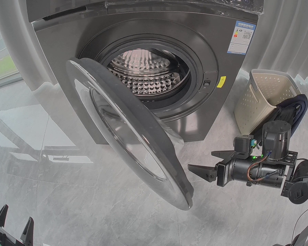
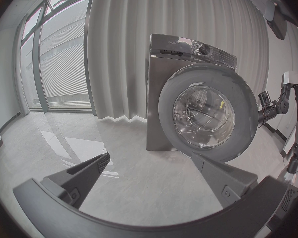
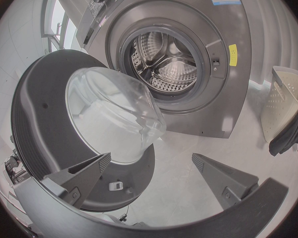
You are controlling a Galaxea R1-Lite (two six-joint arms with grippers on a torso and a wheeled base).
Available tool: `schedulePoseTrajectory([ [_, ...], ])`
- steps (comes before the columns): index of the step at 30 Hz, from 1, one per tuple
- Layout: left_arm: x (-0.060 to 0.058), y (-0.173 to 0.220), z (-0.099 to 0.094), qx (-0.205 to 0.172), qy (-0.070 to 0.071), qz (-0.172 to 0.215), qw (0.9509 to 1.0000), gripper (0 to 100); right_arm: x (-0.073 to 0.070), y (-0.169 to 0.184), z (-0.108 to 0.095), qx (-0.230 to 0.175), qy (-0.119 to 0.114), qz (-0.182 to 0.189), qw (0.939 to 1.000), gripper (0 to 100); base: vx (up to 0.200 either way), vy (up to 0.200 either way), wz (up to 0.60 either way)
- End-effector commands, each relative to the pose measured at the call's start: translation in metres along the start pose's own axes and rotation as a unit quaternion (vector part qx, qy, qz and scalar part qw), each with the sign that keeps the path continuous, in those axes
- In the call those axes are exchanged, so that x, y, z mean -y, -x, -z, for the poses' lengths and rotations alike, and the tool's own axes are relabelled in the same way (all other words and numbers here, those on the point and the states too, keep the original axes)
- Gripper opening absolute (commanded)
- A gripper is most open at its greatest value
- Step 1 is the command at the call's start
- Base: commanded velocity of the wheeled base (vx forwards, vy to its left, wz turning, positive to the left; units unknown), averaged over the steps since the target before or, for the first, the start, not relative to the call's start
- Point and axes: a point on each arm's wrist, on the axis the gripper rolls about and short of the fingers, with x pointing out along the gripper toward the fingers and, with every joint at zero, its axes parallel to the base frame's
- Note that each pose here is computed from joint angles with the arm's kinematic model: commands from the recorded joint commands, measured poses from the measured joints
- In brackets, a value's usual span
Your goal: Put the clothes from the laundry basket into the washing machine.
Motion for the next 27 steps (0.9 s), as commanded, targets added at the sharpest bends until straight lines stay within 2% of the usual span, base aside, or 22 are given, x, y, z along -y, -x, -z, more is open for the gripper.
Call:
schedulePoseTrajectory([
  [1, -0.0002, -0.0001, 0.0050, 0.001, -0.010, 0.000, 0.9999, 100, 0.0007, -0.0070, 0.0074, -0.016, -0.002, 0.000, 0.9999, 100, 0.000, 0.000, 0.00],
  [3, -0.0002, -0.0001, 0.0051, 0.000, -0.017, 0.000, 0.9999, 100, 0.0015, -0.0071, 0.0064, -0.014, -0.001, 0.001, 0.9999, 100, 0.000, 0.000, 0.00],
  [17, -0.0002, -0.0001, 0.0051, 0.000, -0.016, 0.000, 0.9999, 100, 0.0004, -0.0029, 0.0113, -0.022, -0.003, 0.000, 0.9998, 100, 0.000, 0.000, 0.00],
  [27, -0.0002, -0.0001, 0.0051, 0.000, -0.017, 0.000, 0.9999, 100, -0.0043, -0.0035, 0.0057, -0.011, 0.001, -0.008, 0.9999, 100, 0.000, 0.000, 0.00],
])
